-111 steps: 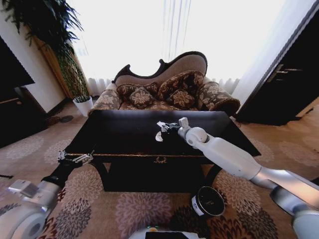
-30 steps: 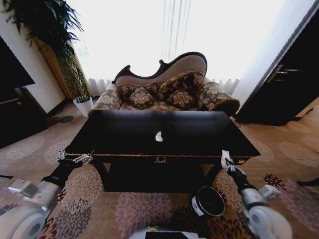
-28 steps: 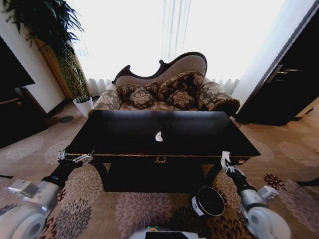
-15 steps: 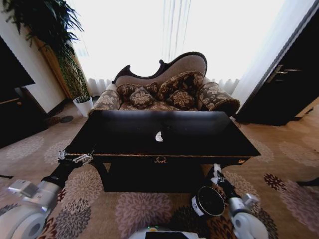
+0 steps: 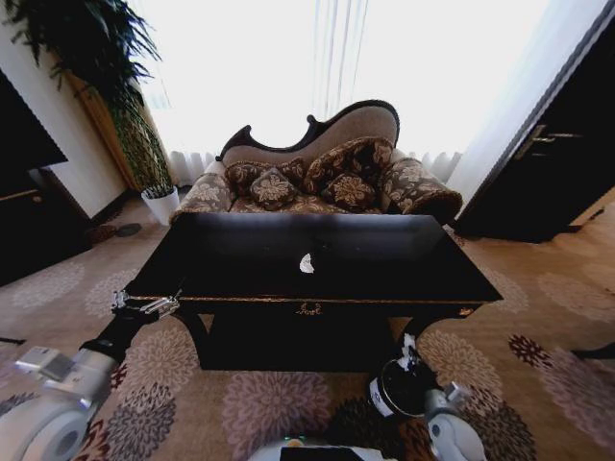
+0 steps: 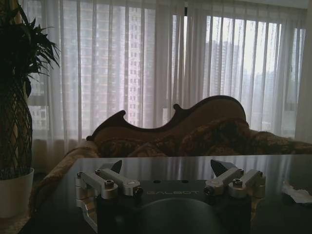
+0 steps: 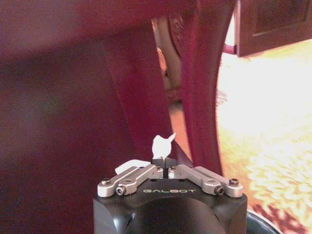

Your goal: Move to the front of the table and place the trash on the table into the trash bin.

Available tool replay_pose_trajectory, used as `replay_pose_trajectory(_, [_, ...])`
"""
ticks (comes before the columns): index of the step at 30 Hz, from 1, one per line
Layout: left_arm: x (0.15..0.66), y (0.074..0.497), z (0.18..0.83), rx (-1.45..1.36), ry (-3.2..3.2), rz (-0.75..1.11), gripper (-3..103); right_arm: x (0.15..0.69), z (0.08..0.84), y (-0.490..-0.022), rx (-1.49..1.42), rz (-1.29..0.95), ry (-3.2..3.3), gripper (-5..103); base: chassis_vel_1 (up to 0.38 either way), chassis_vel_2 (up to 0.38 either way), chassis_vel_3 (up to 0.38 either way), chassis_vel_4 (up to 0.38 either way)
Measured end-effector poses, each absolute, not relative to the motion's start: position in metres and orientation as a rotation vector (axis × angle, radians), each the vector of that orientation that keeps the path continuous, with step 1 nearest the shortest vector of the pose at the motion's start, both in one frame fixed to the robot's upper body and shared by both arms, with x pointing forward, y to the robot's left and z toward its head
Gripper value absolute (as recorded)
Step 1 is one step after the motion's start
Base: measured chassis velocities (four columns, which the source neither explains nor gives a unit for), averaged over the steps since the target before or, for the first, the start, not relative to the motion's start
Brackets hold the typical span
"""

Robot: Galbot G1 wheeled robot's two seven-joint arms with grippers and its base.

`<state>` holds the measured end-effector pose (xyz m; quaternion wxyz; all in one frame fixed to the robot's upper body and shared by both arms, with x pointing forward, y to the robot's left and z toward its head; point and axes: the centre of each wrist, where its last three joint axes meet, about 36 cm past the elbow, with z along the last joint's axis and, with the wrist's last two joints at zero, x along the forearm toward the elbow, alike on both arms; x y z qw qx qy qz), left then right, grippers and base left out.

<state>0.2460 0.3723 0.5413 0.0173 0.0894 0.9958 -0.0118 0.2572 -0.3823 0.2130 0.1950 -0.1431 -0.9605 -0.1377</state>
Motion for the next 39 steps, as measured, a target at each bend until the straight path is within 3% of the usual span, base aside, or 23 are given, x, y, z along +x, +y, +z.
replay_pose_trajectory(18, [0.246,0.372,0.541,0.278,3.094,-0.037,100,0.236,0.131,-0.442,-0.48,-0.184,-2.545,0,0.0,0.0,0.0,0.0])
replay_pose_trajectory(36, [0.246,0.372,0.541,0.278,3.094,-0.037,100,0.261,0.11,-0.433,-0.428,-0.132,-2.512,-3,0.0,0.0,0.0,0.0])
replay_pose_trajectory(38, [0.246,0.372,0.541,0.278,3.094,-0.037,100,0.264,0.109,-0.431,-0.425,-0.135,-2.511,8,0.0,0.0,0.0,0.0])
replay_pose_trajectory(39, [0.246,0.372,0.541,0.278,3.094,-0.037,100,0.264,0.109,-0.431,-0.425,-0.135,-2.511,8,0.0,0.0,0.0,0.0])
